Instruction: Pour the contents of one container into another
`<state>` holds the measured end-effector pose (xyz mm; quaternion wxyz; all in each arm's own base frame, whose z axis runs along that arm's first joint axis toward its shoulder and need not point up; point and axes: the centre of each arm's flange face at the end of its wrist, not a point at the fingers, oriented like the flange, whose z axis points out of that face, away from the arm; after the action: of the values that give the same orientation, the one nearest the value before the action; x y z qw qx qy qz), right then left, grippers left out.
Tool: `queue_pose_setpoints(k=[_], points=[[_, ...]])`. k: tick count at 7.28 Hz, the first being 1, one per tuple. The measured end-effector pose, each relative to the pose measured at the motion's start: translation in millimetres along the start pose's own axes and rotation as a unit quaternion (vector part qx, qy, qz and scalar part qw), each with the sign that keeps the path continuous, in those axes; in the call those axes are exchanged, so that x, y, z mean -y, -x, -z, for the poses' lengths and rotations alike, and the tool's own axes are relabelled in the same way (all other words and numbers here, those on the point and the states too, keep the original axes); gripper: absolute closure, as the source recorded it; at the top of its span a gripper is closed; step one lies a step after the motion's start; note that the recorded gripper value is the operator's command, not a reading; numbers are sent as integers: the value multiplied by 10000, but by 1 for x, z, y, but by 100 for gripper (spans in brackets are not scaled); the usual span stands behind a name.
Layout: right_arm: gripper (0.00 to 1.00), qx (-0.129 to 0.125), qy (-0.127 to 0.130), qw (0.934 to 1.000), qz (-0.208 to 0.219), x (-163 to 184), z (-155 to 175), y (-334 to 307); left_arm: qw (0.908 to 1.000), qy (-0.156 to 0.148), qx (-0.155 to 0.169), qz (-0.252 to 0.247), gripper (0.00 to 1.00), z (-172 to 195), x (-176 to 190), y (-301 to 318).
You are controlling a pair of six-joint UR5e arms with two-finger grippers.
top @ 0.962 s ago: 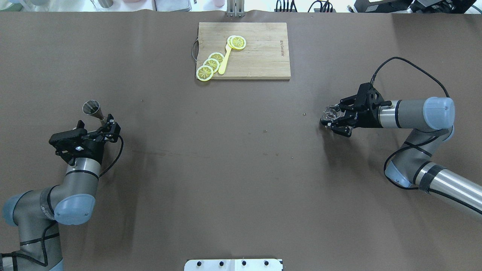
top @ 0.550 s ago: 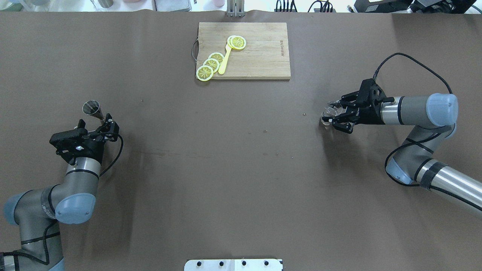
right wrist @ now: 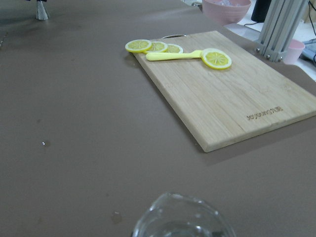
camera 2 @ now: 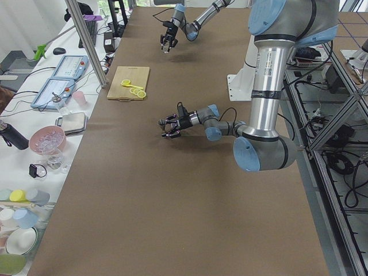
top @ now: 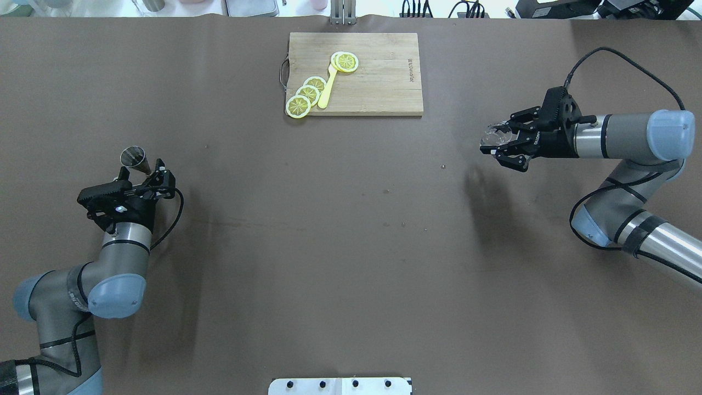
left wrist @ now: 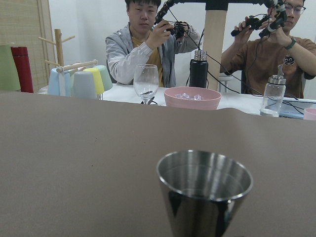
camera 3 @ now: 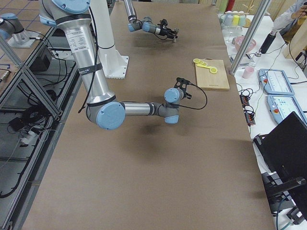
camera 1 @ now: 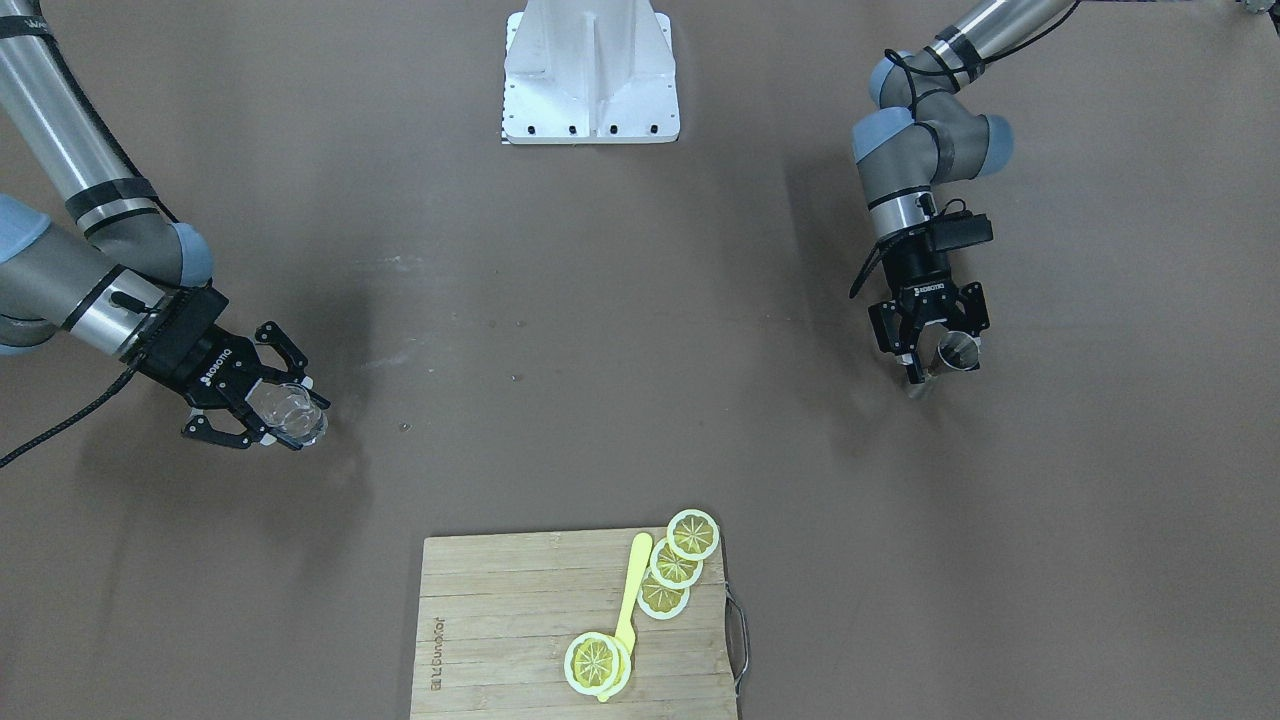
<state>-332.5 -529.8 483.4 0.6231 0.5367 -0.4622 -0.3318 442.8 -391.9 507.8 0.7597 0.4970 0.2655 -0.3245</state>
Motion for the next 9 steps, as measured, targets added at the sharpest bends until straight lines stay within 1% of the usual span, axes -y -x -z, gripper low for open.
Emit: queue_pose_setpoints(k=[1,2,4,6,8,9], points=[[100,-12,-90,9999,121,11,4,-2,10000,-17,13,-3,35,-1,1,-1],[100,6,-126,9996,270,21,5,-1,10000,-26,25,-15,37,-3,0,-3],[100,57,53,9977,680,52,5,1,9999,-88,52,-54,37,-8,-5,-6],[100,57,182,9969,758,85,9,8,9996,-256,49,-55,41,-8,-3,-8],[100,71,253,9963,816,124,16,23,9995,-294,54,-73,41,-8,-4,-8],[100,101,326,9947,965,142,19,35,9995,-290,56,-87,41,-8,-6,-7]])
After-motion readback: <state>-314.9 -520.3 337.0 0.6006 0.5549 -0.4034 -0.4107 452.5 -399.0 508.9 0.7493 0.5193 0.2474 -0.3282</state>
